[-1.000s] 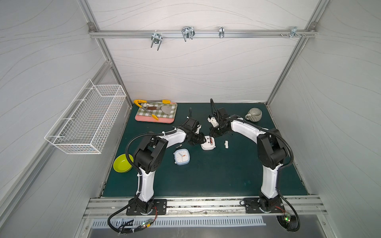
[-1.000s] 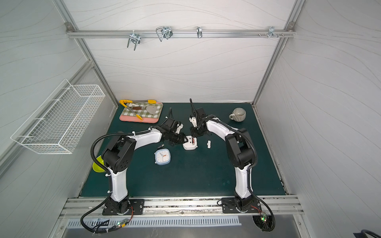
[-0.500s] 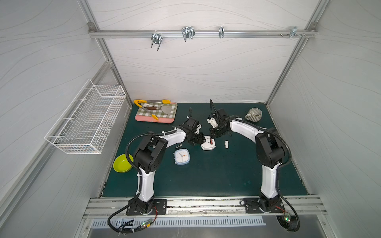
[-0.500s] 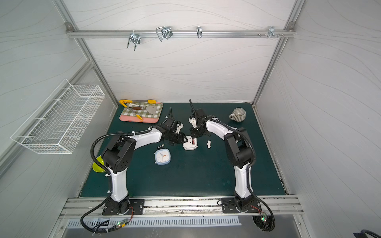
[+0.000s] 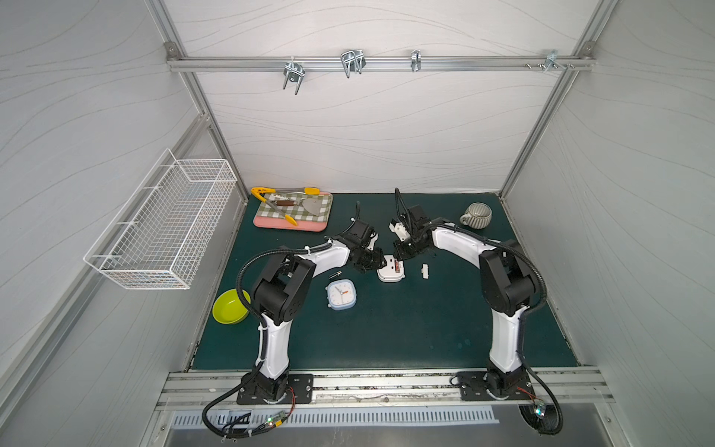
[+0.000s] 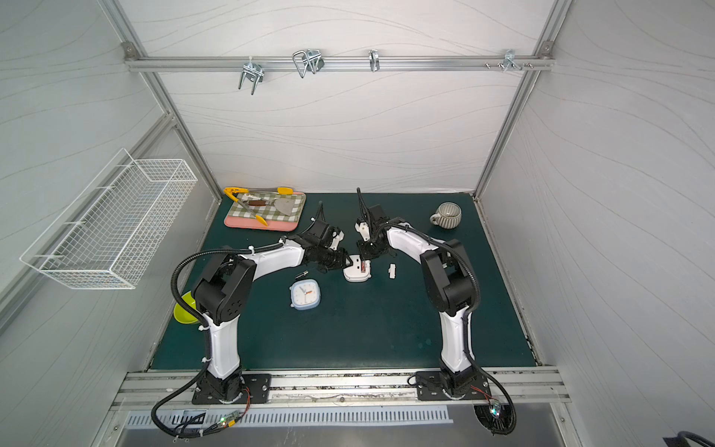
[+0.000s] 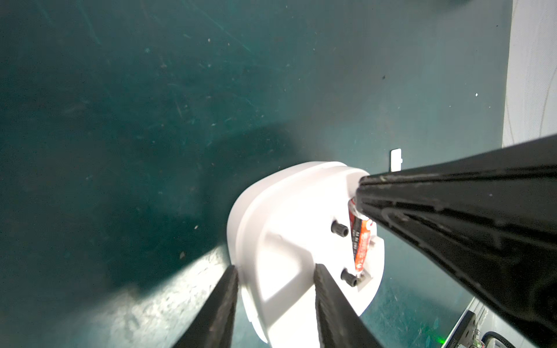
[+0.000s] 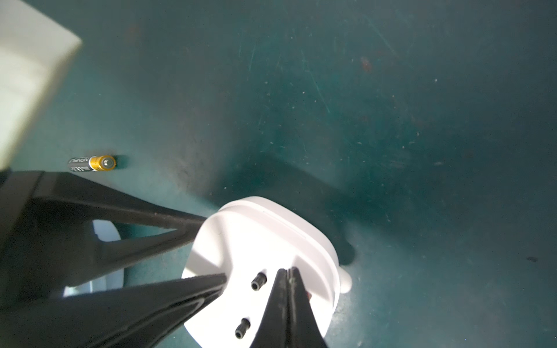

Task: Insert the battery into the alarm
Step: Install the battery in the alarm.

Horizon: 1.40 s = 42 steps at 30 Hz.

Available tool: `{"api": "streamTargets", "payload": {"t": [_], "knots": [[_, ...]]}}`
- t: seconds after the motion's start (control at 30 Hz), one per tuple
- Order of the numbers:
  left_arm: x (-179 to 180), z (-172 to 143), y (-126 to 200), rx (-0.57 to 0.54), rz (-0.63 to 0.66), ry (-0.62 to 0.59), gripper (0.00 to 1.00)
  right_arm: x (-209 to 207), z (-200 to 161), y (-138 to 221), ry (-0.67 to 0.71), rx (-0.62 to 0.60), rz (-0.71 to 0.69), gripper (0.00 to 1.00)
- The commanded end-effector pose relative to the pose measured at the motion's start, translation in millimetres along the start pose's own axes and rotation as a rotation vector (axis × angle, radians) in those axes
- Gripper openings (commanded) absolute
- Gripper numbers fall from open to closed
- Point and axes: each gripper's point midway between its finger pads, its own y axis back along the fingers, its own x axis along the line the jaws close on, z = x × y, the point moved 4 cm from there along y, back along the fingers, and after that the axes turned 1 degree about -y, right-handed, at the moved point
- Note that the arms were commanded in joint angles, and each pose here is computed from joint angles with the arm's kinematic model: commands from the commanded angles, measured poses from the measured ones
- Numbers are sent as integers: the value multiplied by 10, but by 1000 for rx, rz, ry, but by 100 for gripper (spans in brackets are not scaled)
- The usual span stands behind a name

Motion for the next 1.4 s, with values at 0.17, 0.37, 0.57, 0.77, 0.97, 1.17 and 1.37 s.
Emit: {"api": "streamTargets", "payload": {"t": [0.17,0.37,0.57,0.77,0.97,1.17,1.37], "knots": [[196,-155,-150,77,82,17,43,154,-21,175,0,4,74,12],[202,-163,-153,81,84,12,43,75,-33,241,-2,-26,6,14],[198,-166,-162,84,78,12,43,2,-121,198,-21,-4,-10,17],[194,-166,-159,84,76,11,43,59,-49,198,-26,-31,48,20],[196,-164,-160,85,76,8,43,116,-74,108,-51,-2,131,19],[188,-165,-156,86,71,7,43,173,-10,138,-61,-26,203,26],[176,-163,-153,87,66,3,43,124,68,216,-66,-73,167,37]]}}
